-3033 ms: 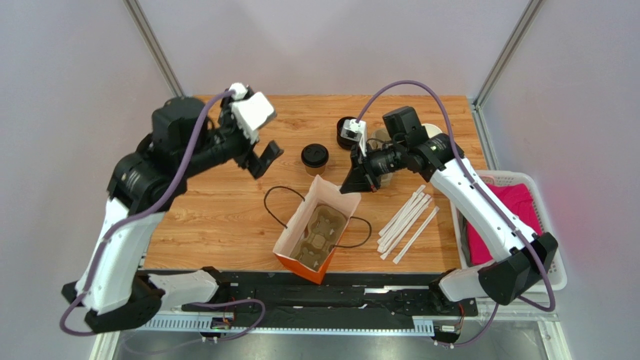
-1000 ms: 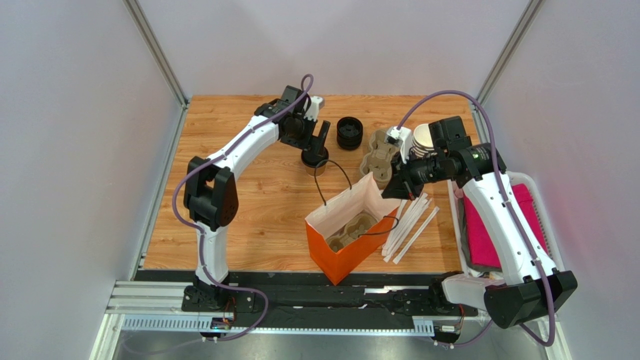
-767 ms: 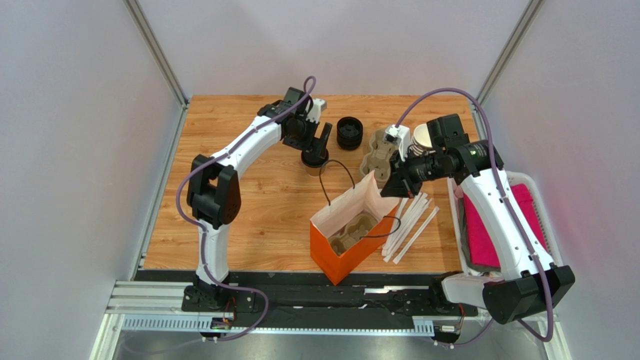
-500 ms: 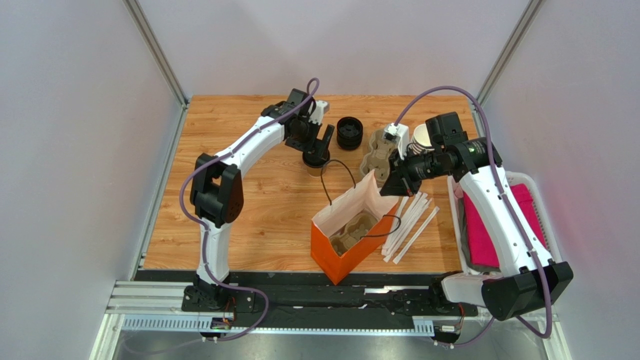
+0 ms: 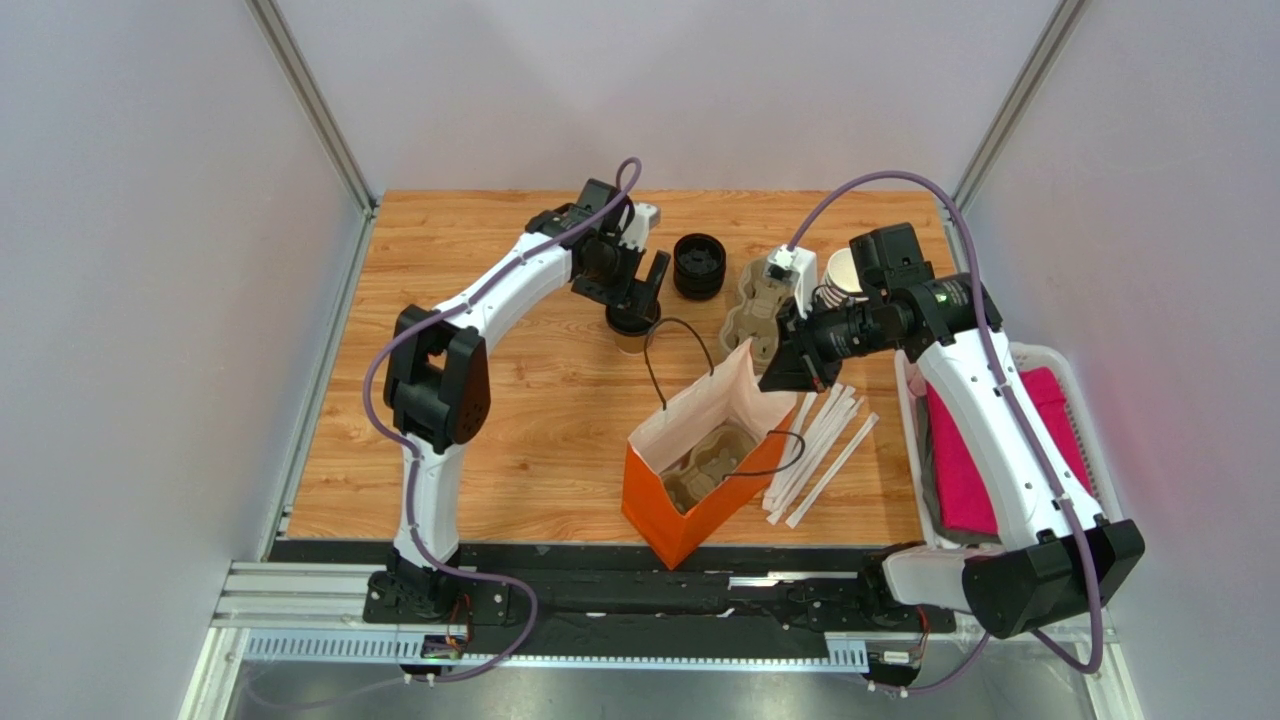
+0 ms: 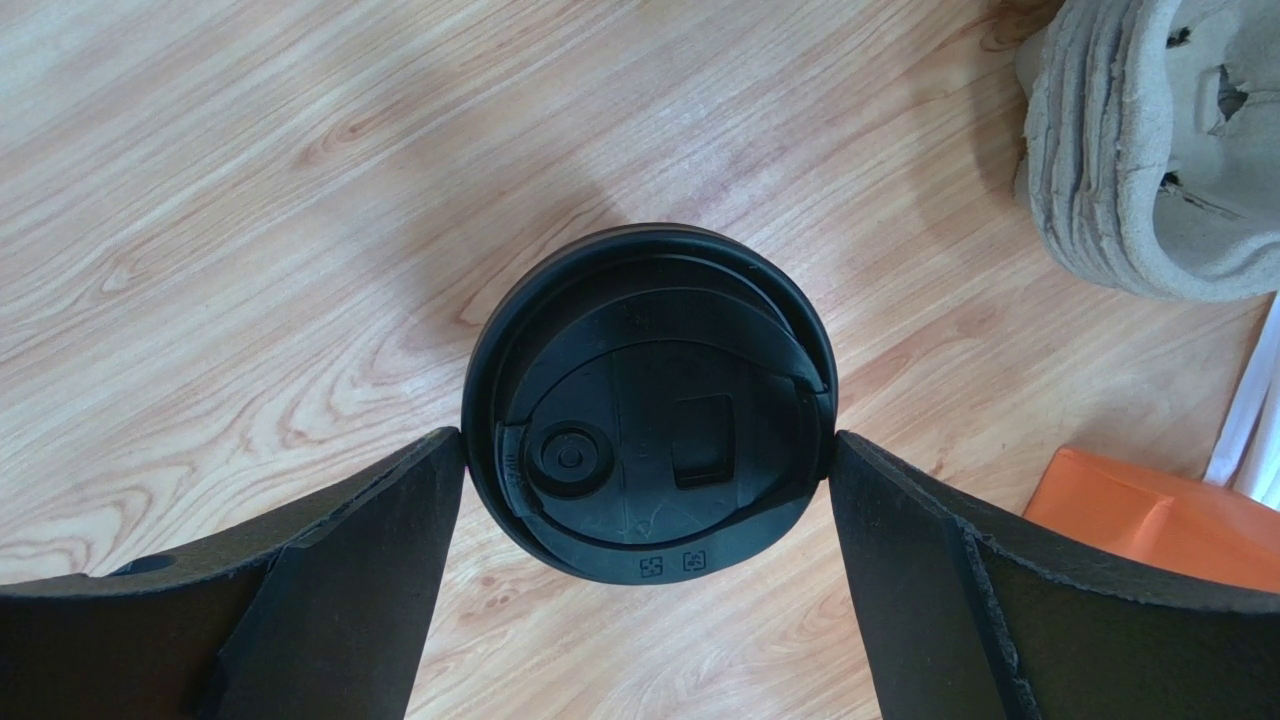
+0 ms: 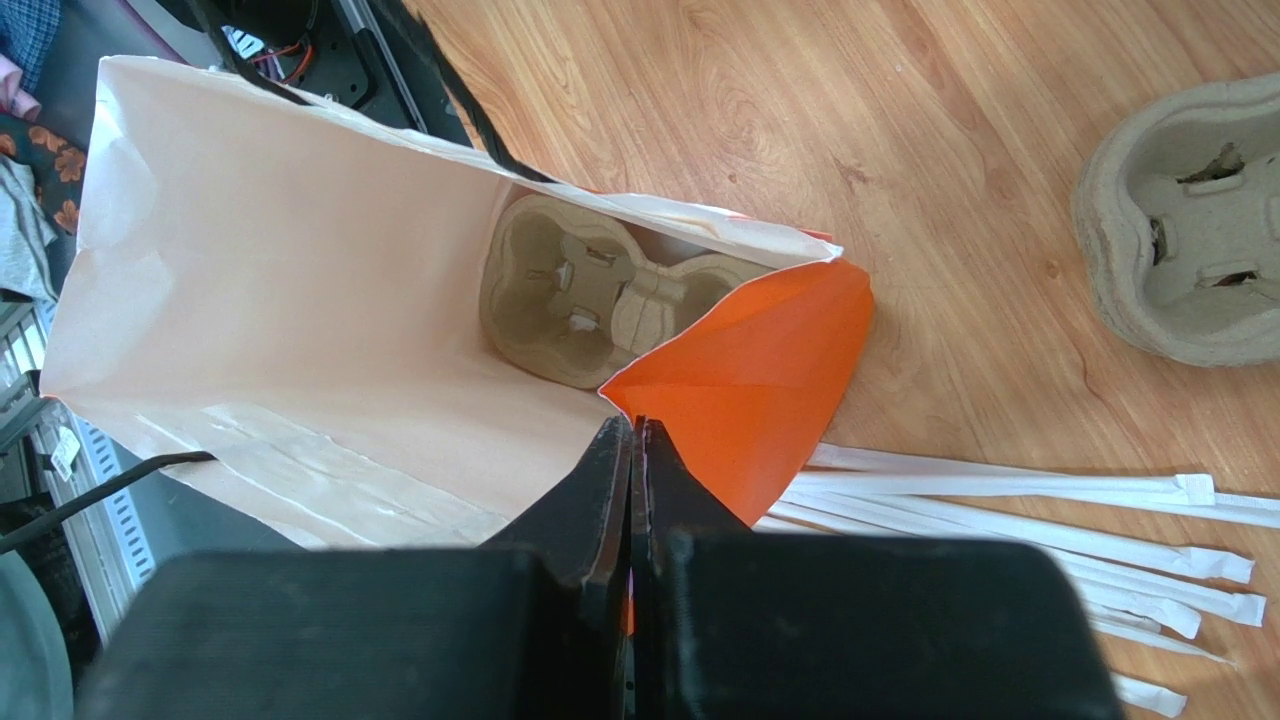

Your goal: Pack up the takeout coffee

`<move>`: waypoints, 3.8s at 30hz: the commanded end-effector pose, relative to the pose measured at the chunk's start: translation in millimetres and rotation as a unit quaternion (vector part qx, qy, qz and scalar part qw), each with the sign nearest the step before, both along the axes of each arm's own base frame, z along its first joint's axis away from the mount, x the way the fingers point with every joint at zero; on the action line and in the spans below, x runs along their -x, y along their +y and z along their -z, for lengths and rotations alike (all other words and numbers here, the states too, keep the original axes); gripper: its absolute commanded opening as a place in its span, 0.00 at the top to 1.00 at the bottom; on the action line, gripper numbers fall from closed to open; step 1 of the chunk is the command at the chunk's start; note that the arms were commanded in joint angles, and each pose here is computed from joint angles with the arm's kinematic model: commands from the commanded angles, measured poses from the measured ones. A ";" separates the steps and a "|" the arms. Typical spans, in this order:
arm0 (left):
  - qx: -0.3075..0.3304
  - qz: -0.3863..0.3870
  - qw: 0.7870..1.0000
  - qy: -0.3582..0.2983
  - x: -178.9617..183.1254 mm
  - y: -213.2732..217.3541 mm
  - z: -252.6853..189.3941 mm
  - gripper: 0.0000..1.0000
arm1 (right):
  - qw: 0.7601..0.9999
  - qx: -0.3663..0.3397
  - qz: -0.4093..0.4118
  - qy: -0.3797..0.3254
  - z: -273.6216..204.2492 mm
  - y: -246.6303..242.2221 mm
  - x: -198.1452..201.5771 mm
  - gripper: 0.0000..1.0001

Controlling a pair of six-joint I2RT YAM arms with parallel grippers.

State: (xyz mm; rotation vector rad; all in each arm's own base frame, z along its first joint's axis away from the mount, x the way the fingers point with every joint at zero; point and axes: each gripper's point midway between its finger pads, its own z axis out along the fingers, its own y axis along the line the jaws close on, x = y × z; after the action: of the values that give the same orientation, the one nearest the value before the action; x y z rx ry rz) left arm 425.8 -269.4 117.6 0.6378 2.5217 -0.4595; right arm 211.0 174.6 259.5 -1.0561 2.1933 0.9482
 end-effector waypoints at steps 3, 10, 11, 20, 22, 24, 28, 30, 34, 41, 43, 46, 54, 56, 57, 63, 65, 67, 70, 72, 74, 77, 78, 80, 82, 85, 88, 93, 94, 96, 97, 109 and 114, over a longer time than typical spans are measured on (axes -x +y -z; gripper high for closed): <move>0.004 -0.006 1.000 -0.017 -11.1 -5.8 -5.8 0.01 | 1.000 0.007 0.005 -0.009 -3.8 -2.3 -4.9 1.00; -0.003 -0.013 1.000 -0.015 -11.9 -3.6 -1.3 0.05 | 1.000 0.005 0.006 -0.008 -3.4 -2.1 -5.2 1.00; -0.003 -0.014 1.000 -0.015 -12.6 -3.8 -1.2 0.06 | 1.000 0.006 0.004 -0.009 -3.8 -1.6 -4.9 1.00; -0.003 -0.016 1.000 -0.004 -12.1 -5.1 6.7 0.03 | 1.000 0.005 0.005 -0.008 -3.1 -1.7 -5.1 1.00; -0.004 -0.016 1.000 -0.002 -12.1 -5.2 9.0 0.03 | 1.000 0.005 0.006 -0.006 -2.4 -1.8 -5.2 1.00; -0.004 -0.017 1.000 0.001 -11.5 -5.3 10.2 0.03 | 1.000 0.004 0.005 -0.006 -2.7 -1.6 -5.4 1.00; -0.005 -0.020 1.000 0.004 -10.7 -4.8 11.8 0.05 | 1.000 0.004 0.005 -0.006 -3.0 -0.9 -6.2 1.00; -0.002 -0.023 1.000 0.001 -10.9 -3.9 8.6 0.08 | 1.000 0.005 0.004 -0.007 -3.3 -1.1 -6.6 1.00; 0.003 -0.024 1.000 -0.009 -10.1 -4.0 -2.7 0.15 | 1.000 0.004 0.004 -0.007 -3.7 -0.7 -7.2 1.00; 0.009 -0.020 0.997 -0.071 -5.8 7.7 -56.5 0.26 | 1.000 -0.004 0.001 -0.016 -11.0 1.7 -9.7 1.00; 0.010 -0.002 0.996 -0.083 1.5 10.6 -70.3 0.26 | 1.000 -0.007 -0.003 -0.024 -16.3 4.6 -10.1 1.00; 0.025 0.018 0.994 -0.102 17.7 19.0 -100.3 0.27 | 0.999 -0.011 -0.012 -0.033 -20.8 10.2 -10.0 1.00; 0.074 0.069 0.978 -0.181 83.4 65.2 -195.2 0.34 | 0.997 -0.021 -0.050 -0.051 -32.1 28.7 -3.9 1.00; 0.088 0.112 0.963 -0.230 115.1 71.8 -230.7 0.34 | 0.996 -0.025 -0.058 -0.064 -40.1 33.7 -4.4 1.00; 0.095 0.123 0.956 -0.250 126.1 73.9 -245.0 0.33 | 0.995 -0.026 -0.066 -0.069 -42.8 37.7 -2.6 1.00; 0.110 0.238 0.901 -0.345 211.1 75.9 -313.6 0.31 | 0.991 -0.037 -0.092 -0.087 -54.4 54.0 1.8 1.00; 0.122 0.287 0.880 -0.359 243.4 68.9 -323.7 0.32 | 0.991 -0.038 -0.098 -0.087 -55.2 57.5 4.0 1.00; 0.125 0.324 0.858 -0.379 263.9 65.0 -333.2 0.32 | 0.989 -0.039 -0.108 -0.091 -57.0 61.7 8.3 1.00; 0.138 0.401 0.822 -0.380 303.5 52.2 -336.6 0.32 | 0.986 -0.042 -0.124 -0.100 -60.5 67.8 15.2 1.00; 0.135 0.430 0.812 -0.370 316.3 47.9 -331.8 0.32 | 0.984 -0.041 -0.135 -0.107 -61.3 71.8 20.4 1.00; 0.129 0.464 0.796 -0.368 328.2 38.9 -326.5 0.34 | 0.983 -0.037 -0.140 -0.116 -61.6 73.1 22.1 1.00; 0.105 0.512 0.761 -0.385 343.4 26.7 -319.1 0.35 | 0.980 -0.035 -0.148 -0.130 -64.7 76.0 28.5 1.00; 0.095 0.523 0.753 -0.387 345.4 23.8 -314.3 0.34 | 0.979 -0.036 -0.152 -0.134 -67.3 77.1 32.1 1.00; 0.077 0.545 0.734 -0.397 353.1 18.1 -310.6 0.35 | 0.978 -0.034 -0.149 -0.140 -70.4 77.3 33.0 1.00; 0.068 0.565 0.717 -0.403 360.9 13.5 -309.9 0.35 | 0.979 -0.035 -0.149 -0.138 -72.3 78.4 36.8 1.00; 0.039 0.579 0.709 -0.402 365.0 4.9 -303.3 0.35 | 0.978 -0.036 -0.146 -0.144 -74.9 79.4 38.7 1.00; -0.011 0.585 0.711 -0.389 363.5 -4.9 -284.6 0.35 | 0.979 -0.036 -0.138 -0.143 -74.5 80.7 37.0 1.00; -0.068 0.593 0.719 -0.356 357.5 -9.4 -246.4 0.36 | 0.977 -0.052 -0.144 -0.146 -81.8 83.4 42.1 1.00; -0.074 0.590 0.718 -0.361 354.8 -8.1 -245.1 0.36 | 0.977 -0.054 -0.145 -0.144 -81.1 83.9 42.7 1.00; -0.090 0.593 0.716 -0.358 351.5 -8.5 -234.8 0.36 | 0.975 -0.063 -0.149 -0.150 -85.0 84.9 46.3 1.00; -0.099 0.594 0.715 -0.355 350.0 -9.5 -230.4 0.36 | 0.976 -0.062 -0.147 -0.148 -83.1 84.9 46.6 1.00; -0.109 0.614 0.708 -0.331 354.0 -12.9 -221.5 0.36 | 0.992 -0.074 -0.079 -0.069 -68.7 95.6 41.1 1.00; -0.129 0.626 0.709 -0.297 355.1 -11.7 -178.3 0.35 | 0.993 -0.083 -0.072 -0.036 -66.8 101.6 42.5 1.00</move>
State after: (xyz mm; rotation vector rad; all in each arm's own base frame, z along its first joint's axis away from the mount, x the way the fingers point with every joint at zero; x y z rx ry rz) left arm 73.3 -281.6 323.5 2.1271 1.1894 -0.2249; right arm 167.2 265.0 314.0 -1.2360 1.9717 1.0444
